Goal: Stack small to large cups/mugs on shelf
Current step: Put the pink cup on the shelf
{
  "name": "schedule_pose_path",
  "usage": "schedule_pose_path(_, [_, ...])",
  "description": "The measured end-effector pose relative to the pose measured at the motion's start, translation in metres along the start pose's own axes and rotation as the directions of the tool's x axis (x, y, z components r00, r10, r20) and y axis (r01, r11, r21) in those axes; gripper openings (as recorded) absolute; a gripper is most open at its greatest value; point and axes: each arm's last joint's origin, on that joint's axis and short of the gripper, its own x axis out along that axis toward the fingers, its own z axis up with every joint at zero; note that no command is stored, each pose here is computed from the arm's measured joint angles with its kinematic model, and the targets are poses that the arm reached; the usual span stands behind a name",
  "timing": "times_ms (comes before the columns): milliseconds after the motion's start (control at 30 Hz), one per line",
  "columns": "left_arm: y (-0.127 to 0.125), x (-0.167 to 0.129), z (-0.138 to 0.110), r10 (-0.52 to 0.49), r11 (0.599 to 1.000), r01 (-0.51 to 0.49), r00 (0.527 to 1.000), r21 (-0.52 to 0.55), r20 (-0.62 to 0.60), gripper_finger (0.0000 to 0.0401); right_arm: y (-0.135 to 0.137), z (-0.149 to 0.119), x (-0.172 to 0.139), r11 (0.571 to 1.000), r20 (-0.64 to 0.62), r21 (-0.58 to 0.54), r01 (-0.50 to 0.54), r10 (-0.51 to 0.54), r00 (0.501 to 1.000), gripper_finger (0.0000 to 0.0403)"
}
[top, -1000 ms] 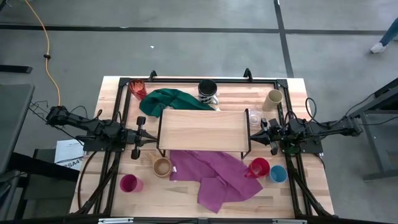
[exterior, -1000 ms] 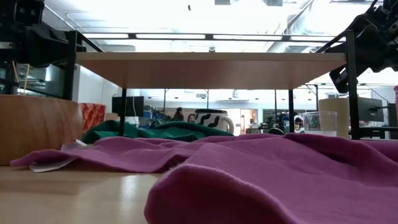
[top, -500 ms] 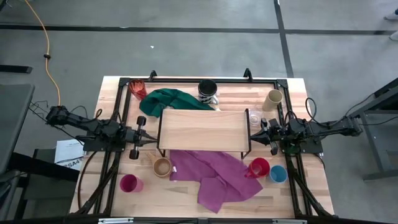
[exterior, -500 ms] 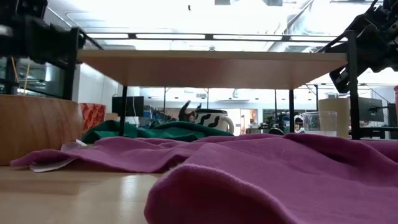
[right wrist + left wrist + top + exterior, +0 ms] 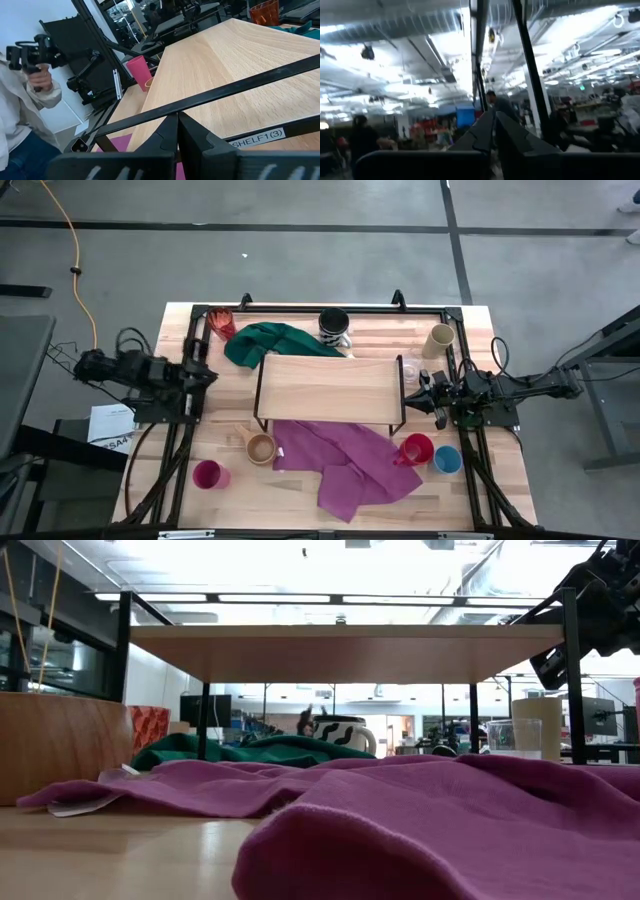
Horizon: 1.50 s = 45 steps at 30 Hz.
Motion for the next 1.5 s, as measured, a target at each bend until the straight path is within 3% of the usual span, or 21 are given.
schedule_pose_path(367, [0.019,0.003,0.062,0.017,0.992,-0.021,0.999,0.123,0.031,0.0012,0.000,0.000,0.000,1.000,0.000,0.000,0.000,0.000,1.000,0.0000])
schedule_pose_path(600, [0.028,0.010,0.095,-0.016,0.988,0.029,0.997,0.152,-0.081,0.0012,0.000,0.000,0.000,1.000,0.001,0.000,0.000,0.000,1.000,0.0000])
schedule_pose_path(733, [0.030,0.027,0.112,-0.054,0.992,0.077,0.976,0.101,-0.213,0.0012,0.000,0.000,0.000,1.000,0.000,0.000,0.000,0.000,1.000,0.0000])
schedule_pose_path(900, [0.031,0.052,0.127,-0.124,0.990,0.142,0.901,0.012,-0.415,0.0012,0.000,0.000,0.000,1.000,0.000,0.000,0.000,0.000,1.000,0.0000])
schedule_pose_path(1167, [0.028,0.080,0.134,-0.185,0.983,0.137,0.721,-0.124,-0.668,0.0012,0.000,0.000,0.000,1.000,0.001,0.000,0.000,0.000,1.000,0.0000])
schedule_pose_path(1500, [0.018,0.106,0.117,-0.253,0.965,0.110,0.644,-0.240,-0.722,0.0012,0.000,0.000,0.000,1.000,0.000,0.000,0.000,0.000,1.000,0.0000])
